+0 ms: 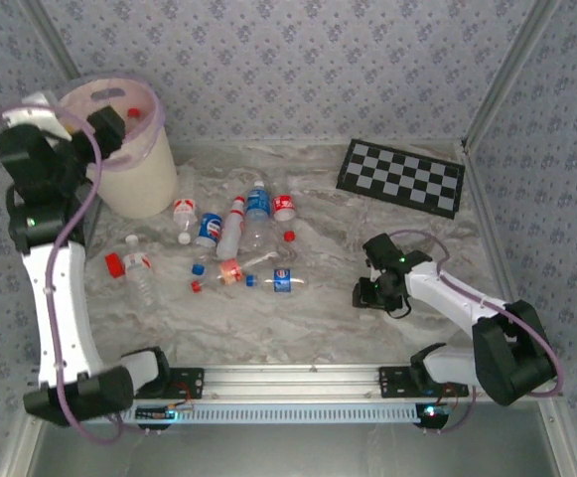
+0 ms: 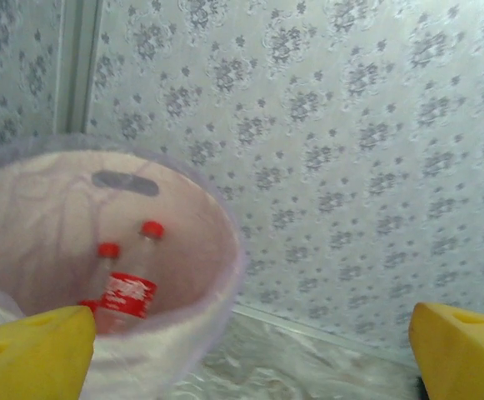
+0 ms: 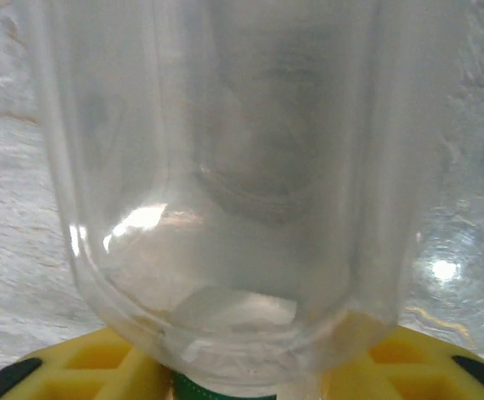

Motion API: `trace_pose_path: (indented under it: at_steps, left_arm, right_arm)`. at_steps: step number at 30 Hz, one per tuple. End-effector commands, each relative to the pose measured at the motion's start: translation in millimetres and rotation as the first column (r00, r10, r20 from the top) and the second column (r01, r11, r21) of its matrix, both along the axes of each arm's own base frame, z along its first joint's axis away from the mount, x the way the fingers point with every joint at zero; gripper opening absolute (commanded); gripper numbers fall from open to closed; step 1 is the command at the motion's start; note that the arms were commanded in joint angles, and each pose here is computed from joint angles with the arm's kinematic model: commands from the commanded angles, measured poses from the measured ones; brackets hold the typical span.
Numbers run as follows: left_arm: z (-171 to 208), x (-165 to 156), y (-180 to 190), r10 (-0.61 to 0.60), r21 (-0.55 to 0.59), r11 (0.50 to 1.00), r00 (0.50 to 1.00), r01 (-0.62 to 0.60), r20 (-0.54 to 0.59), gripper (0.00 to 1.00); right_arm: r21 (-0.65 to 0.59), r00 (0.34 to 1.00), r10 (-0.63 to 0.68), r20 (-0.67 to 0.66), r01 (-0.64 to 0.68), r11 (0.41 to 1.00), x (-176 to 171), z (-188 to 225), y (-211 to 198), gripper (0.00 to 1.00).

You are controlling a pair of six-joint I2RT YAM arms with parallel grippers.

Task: Put the plastic bottles in the bin

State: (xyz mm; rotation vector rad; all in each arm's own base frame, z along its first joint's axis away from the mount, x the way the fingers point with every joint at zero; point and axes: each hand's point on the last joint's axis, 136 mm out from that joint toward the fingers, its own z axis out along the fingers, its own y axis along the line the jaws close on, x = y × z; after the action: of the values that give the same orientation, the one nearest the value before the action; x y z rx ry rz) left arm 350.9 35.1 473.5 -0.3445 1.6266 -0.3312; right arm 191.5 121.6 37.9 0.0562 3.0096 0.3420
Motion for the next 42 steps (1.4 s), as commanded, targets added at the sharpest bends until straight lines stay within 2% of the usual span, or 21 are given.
trace_pose_path:
  at_steps: [1, 3, 4, 6, 8, 12, 15, 17, 19, 22, 24, 27, 32, 34, 37, 40, 42]
  left_arm:
    - [20.3, -14.0, -30.5, -0.048, -0.060, 0.997, 0.991, 0.056, 0.127, 0.95]
    - [3.3, -16.0, -57.8, -0.080, -0.003, 0.997, 0.994, 0.080, 0.072, 0.95]
    - [-11.5, -14.6, -77.0, -0.119, 0.030, 0.993, 0.992, 0.118, 0.040, 0.95]
    - [-39.9, -12.3, -109.5, -0.191, 0.065, 0.979, 0.981, 0.192, -0.021, 0.95]
    - [-63.3, -13.2, -134.4, -0.242, 0.052, 0.968, 0.968, 0.245, -0.066, 0.95]
    - [-103.0, -19.6, -184.3, -0.337, -0.041, 0.942, 0.934, 0.334, -0.120, 0.97]
    - [-129.2, -18.2, -230.5, -0.507, -0.195, 0.854, 0.856, 0.482, -0.107, 1.00]
    - [-139.0, -20.3, -262.0, -0.606, -0.276, 0.776, 0.792, 0.567, -0.074, 1.00]
    - [-147.6, -27.7, -295.8, -0.680, -0.308, 0.709, 0.730, 0.635, -0.061, 1.00]
    - [-168.0, -38.5, -330.7, -0.735, -0.301, 0.663, 0.673, 0.686, -0.083, 1.00]
    - [-179.4, -38.1, -339.0, -0.740, -0.330, 0.653, 0.667, 0.682, -0.088, 1.00]
    - [-199.1, -33.8, -343.0, -0.726, -0.347, 0.674, 0.672, 0.652, -0.147, 1.00]
    - [-222.9, -29.1, -355.4, -0.745, -0.381, 0.658, 0.635, 0.650, -0.202, 1.00]
    - [-235.7, -25.8, -357.6, -0.738, -0.403, 0.667, 0.630, 0.627, -0.242, 0.94]
    - [-242.8, -21.4, -358.3, -0.740, -0.432, 0.660, 0.632, 0.615, -0.230, 0.87]
    - [-241.9, -19.8, -360.1, -0.747, -0.437, 0.649, 0.630, 0.622, -0.213, 0.69]
    - [-242.1, -19.1, -359.6, -0.744, -0.436, 0.653, 0.632, 0.619, -0.217, 0.61]
  right_arm:
    - [0.048, 0.998, 0.036, 0.060, -0.039, 0.998, 14.8, 24.8, 12.9, 0.36]
    - [0.105, 0.992, 0.068, 0.106, -0.079, 0.991, 21.9, 42.7, 22.0, 0.32]
    - [0.158, 0.985, 0.069, 0.160, -0.095, 0.983, 32.1, 55.5, 29.9, 0.31]
    - [0.261, 0.966, 0.055, 0.253, -0.123, 0.957, 53.7, 82.9, 45.1, 0.24]
    - [0.333, 0.947, 0.058, 0.316, -0.168, 0.928, 70.8, 109.9, 59.1, 0.19]
    - [0.338, 0.903, 0.094, 0.419, -0.251, 0.907, 95.9, 144.6, 74.4, 0.21]
    - [0.357, 0.861, 0.148, 0.487, -0.351, 0.866, 107.9, 154.7, 89.9, 0.19]
    - [0.412, 0.832, 0.184, 0.523, -0.436, 0.800, 108.2, 163.9, 108.1, 0.17]
    - [0.465, 0.803, 0.208, 0.559, -0.511, 0.723, 106.0, 170.9, 127.0, 0.17]
    - [0.484, 0.771, 0.231, 0.593, -0.571, 0.663, 107.6, 173.6, 144.5, 0.17]
    - [0.468, 0.764, 0.252, 0.594, -0.583, 0.664, 108.1, 170.5, 152.0, 0.17]
    - [0.464, 0.764, 0.264, 0.589, -0.587, 0.664, 108.6, 167.4, 159.0, 0.17]
    - [0.450, 0.767, 0.273, 0.580, -0.581, 0.678, 110.9, 161.6, 165.4, 0.17]
    - [0.447, 0.764, 0.276, 0.583, -0.585, 0.677, 110.1, 162.1, 167.6, 0.17]
    - [0.436, 0.755, 0.284, 0.591, -0.595, 0.675, 109.6, 165.5, 169.3, 0.17]
    - [0.426, 0.753, 0.294, 0.588, -0.598, 0.679, 109.6, 164.1, 169.6, 0.17]
    - [0.421, 0.753, 0.298, 0.587, -0.598, 0.682, 109.7, 162.2, 169.9, 0.17]
